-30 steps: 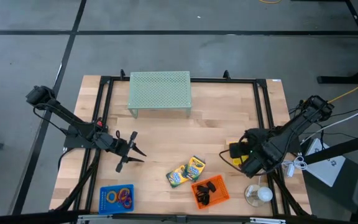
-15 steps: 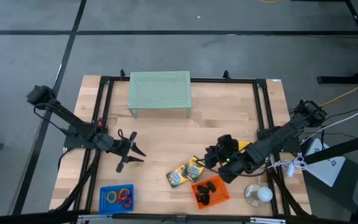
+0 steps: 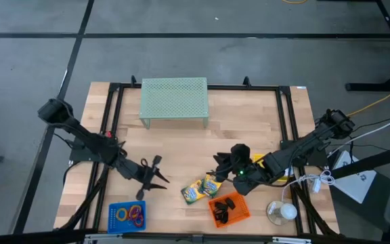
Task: Pick & Place Office Desk Supplies
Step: Put the box of crayons into the yellow bin
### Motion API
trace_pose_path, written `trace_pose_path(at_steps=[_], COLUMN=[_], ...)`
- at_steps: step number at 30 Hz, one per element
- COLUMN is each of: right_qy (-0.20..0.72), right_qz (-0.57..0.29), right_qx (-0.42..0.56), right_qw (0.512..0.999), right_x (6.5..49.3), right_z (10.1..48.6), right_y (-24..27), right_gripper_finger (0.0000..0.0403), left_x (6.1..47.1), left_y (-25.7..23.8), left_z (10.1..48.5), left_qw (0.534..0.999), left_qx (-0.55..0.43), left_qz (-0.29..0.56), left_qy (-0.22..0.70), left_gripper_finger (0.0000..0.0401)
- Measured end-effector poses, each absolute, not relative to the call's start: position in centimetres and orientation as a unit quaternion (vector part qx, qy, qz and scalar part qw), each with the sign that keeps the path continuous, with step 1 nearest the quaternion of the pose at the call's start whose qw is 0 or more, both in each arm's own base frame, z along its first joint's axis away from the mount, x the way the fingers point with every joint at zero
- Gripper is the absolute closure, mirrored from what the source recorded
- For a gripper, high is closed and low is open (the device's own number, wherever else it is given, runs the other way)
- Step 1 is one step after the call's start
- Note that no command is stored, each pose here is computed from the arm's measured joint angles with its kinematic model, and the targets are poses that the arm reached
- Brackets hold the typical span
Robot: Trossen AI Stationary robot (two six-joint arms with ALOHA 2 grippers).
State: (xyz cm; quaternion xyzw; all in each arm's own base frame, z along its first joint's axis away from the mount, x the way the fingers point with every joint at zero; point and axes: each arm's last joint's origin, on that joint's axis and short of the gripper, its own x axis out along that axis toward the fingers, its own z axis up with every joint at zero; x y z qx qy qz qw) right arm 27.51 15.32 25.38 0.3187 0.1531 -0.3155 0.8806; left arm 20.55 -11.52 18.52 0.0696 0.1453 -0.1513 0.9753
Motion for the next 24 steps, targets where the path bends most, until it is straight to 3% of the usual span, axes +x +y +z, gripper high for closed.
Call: trace_pose_path(at_steps=[6, 13, 24], right_qy=[0.127, 0.13, 0.125], right_qz=[-0.311, -0.32, -0.32], right_qx=[0.303, 0.293, 0.297], right_qw=[0.892, 0.891, 0.891], right_x=[28.0, 28.7, 29.3], right_z=[25.5, 24.2, 23.4], right_y=[15.7, 16.1, 16.5], right_gripper_finger=[0.0295, 0.0295, 0.0295], left_x=[23.4, 26.6, 28.5], left_y=[-12.3, -11.9, -10.8], left_z=[18.9, 16.2, 14.4], left_qw=[0.966, 0.96, 0.958], left_qx=[0.077, 0.08, 0.06], left_qz=[-0.193, -0.179, -0.21], left_qy=[0.154, 0.202, 0.184], left_gripper_finger=[0.0292, 0.0292, 0.0312])
